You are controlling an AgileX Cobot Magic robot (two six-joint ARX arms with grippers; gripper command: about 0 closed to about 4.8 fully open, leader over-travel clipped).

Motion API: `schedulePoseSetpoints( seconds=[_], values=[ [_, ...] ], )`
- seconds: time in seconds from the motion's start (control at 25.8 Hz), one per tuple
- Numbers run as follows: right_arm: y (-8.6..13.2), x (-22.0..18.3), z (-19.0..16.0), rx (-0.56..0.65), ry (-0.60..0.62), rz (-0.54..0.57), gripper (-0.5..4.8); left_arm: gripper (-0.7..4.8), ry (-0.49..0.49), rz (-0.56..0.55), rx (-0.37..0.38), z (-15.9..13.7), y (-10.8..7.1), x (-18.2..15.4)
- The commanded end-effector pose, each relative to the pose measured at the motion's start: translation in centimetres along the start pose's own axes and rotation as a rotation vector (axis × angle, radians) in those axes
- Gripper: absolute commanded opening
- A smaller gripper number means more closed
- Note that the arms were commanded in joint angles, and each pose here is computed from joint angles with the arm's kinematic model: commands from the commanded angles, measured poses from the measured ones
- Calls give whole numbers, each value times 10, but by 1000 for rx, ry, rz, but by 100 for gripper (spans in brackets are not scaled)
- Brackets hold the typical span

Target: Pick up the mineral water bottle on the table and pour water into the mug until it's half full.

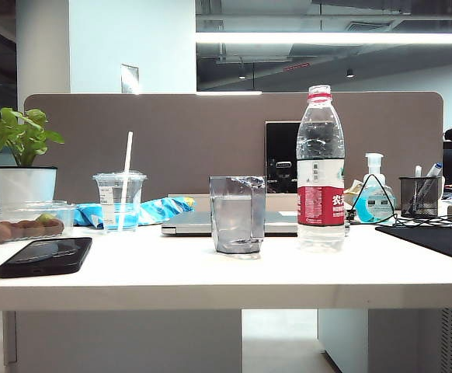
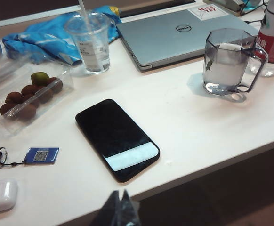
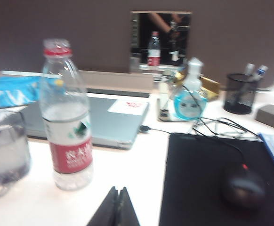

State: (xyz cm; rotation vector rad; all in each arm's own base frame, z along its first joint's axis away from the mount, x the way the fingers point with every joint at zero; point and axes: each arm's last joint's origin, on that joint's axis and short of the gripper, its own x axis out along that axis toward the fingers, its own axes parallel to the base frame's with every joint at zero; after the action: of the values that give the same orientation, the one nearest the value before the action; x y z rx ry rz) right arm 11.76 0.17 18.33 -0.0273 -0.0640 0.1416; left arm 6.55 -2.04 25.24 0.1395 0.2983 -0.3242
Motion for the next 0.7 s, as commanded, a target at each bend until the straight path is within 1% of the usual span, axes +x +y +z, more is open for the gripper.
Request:
schedulePoseSetpoints(
  seconds=[0.04, 0.16, 0.23, 0.7],
  values=[
    [0, -8, -15, 3, 48, -11, -5, -2, -14, -6, 0, 2, 0, -1],
    [1, -14, -23, 16, 126, -10, -5, -2, -16, -7, 0, 2, 0, -1],
    [2, -18, -26, 21, 151, -6, -5, -2, -16, -6, 0, 2, 0, -1],
    [3, -22, -26, 20, 146, -3, -5, -2, -17, -6, 0, 2, 0, -1]
  ],
)
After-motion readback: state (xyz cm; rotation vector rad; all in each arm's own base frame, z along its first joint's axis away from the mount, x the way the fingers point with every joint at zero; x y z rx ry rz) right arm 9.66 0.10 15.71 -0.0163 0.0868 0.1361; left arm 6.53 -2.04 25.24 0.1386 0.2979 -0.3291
